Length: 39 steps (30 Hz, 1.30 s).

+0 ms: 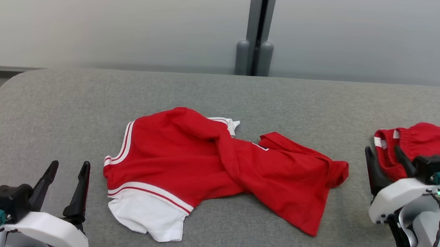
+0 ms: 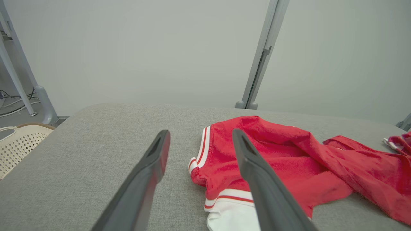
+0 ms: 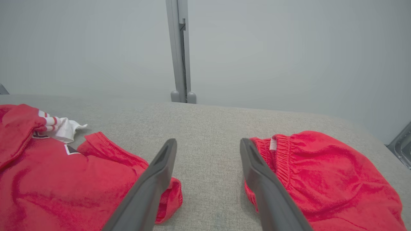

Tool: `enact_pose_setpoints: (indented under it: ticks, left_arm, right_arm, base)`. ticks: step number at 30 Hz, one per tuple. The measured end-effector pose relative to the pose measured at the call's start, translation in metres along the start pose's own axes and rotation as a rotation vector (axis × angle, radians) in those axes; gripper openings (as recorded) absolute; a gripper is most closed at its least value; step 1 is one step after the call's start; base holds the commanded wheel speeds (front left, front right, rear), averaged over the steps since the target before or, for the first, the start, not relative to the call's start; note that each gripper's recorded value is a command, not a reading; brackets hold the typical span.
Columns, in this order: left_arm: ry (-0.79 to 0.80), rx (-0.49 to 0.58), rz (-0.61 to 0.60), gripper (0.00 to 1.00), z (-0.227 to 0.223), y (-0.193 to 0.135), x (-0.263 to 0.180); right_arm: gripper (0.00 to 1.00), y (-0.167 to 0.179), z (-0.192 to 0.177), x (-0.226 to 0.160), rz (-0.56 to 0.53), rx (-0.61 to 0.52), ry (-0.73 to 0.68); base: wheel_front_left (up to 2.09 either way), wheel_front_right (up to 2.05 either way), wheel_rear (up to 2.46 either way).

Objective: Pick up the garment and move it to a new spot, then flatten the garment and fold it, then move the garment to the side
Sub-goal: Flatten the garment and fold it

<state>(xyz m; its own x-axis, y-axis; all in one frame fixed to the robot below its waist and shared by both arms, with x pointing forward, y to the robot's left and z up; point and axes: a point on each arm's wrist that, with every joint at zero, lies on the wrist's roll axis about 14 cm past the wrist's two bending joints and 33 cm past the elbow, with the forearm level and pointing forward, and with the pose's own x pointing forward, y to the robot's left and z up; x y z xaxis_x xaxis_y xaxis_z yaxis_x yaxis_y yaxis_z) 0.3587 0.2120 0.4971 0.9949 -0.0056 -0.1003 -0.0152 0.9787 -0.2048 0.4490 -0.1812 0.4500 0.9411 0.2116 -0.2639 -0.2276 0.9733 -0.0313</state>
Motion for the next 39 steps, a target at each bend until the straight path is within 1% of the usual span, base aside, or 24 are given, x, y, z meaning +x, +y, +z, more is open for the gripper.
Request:
enact_pose_setpoints:
  ticks: [4, 7, 9, 12, 15, 25, 27, 30, 31, 32, 36, 39]
  left_arm:
    - [-0.039, -0.002, -0.014, 1.00, 0.009, -0.007, 0.000]
    - [-0.048, -0.005, -0.026, 1.00, 0.010, -0.012, 0.000]
    - [-0.056, -0.005, -0.034, 1.00, 0.012, -0.015, 0.000]
    - [-0.059, -0.013, -0.039, 1.00, 0.011, -0.018, 0.000]
    - [-0.059, -0.019, -0.041, 1.00, 0.010, -0.020, 0.000]
    - [-0.046, -0.022, -0.049, 1.00, 0.006, -0.023, 0.003]
    - [-0.045, -0.022, -0.048, 1.00, 0.005, -0.023, 0.003]
    - [-0.042, -0.024, -0.048, 1.00, 0.004, -0.023, 0.002]
    - [-0.042, -0.026, -0.047, 1.00, 0.004, -0.023, 0.002]
    - [-0.039, -0.030, -0.045, 1.00, 0.003, -0.023, 0.000]
    - [-0.033, -0.036, -0.029, 1.00, 0.001, -0.018, -0.003]
    - [-0.036, -0.037, -0.010, 1.00, 0.002, -0.012, -0.005]
  right_arm:
    - [1.00, 0.001, 0.040, -0.010, -0.019, 0.040, -0.162]
    - [1.00, 0.003, 0.057, -0.027, -0.042, 0.074, -0.262]
    - [1.00, 0.008, 0.057, -0.039, -0.055, 0.103, -0.301]
    - [1.00, 0.019, 0.035, -0.057, -0.074, 0.154, -0.288]
    - [1.00, 0.024, 0.015, -0.067, -0.089, 0.175, -0.243]
    - [1.00, 0.033, 0.018, -0.071, -0.083, 0.181, -0.222]
    - [1.00, 0.038, 0.014, -0.070, -0.070, 0.188, -0.192]
    - [1.00, 0.058, -0.004, -0.068, -0.016, 0.227, -0.102]
    - [1.00, 0.065, -0.011, -0.067, 0.002, 0.245, -0.063]
    - [1.00, 0.079, -0.029, -0.066, 0.040, 0.268, 0.028]
    - [1.00, 0.092, -0.059, -0.066, 0.072, 0.327, 0.185]
    - [1.00, 0.098, -0.077, -0.064, 0.087, 0.398, 0.291]
  base:
    - [0.00, 0.00, 0.00]
    - [0.00, 0.00, 0.00]
    - [0.00, 0.00, 0.00]
    - [0.00, 0.00, 0.00]
    - [0.00, 0.00, 0.00]
    - [0.00, 0.00, 0.00]
    - [0.00, 0.00, 0.00]
    - [0.00, 0.00, 0.00]
    - [0.00, 0.00, 0.00]
    - [0.00, 0.00, 0.00]
    - [0.00, 0.00, 0.00]
    - [0.00, 0.00, 0.00]
